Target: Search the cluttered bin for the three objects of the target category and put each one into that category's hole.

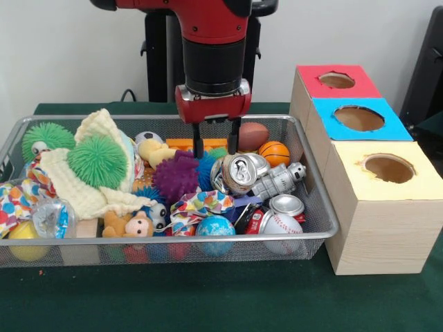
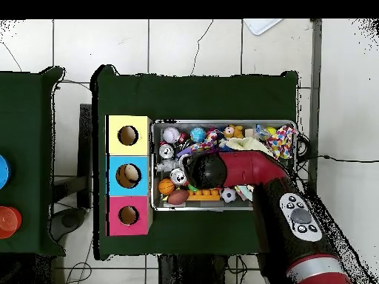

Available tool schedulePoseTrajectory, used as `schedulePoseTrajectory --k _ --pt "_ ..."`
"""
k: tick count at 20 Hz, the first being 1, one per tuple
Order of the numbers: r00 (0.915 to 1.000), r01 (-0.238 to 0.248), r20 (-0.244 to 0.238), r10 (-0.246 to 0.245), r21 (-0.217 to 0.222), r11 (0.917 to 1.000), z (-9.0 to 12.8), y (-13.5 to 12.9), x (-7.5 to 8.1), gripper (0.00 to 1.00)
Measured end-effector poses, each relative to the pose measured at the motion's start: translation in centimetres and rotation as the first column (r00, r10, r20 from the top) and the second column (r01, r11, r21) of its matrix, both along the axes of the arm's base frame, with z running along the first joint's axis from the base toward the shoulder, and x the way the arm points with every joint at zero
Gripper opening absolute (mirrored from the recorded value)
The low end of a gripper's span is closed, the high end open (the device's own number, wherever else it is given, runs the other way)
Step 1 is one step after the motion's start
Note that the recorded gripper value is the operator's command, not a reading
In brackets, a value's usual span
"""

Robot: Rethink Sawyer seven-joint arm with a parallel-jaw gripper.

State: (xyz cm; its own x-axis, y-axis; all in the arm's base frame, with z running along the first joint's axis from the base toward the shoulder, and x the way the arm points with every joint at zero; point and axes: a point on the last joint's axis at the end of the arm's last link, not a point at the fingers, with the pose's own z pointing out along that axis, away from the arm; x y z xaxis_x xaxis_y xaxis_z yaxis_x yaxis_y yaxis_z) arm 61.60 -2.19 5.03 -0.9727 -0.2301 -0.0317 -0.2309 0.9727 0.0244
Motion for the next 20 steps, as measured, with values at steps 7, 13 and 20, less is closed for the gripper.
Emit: schedulePoseTrajectory --k 7,13,20 --pt "0.9997 -0.006 -0.024 0.006 0.015 0.9999 1.6 0.2 0.7 1.0" --pt "0.9983 -0.011 -0.057 0.012 0.023 0.9997 3.4 -0.3 1.0 1.0" --pt "0.9974 0.005 -0.071 -0.003 0.027 0.9996 6.1 -2.4 2.6 1.0"
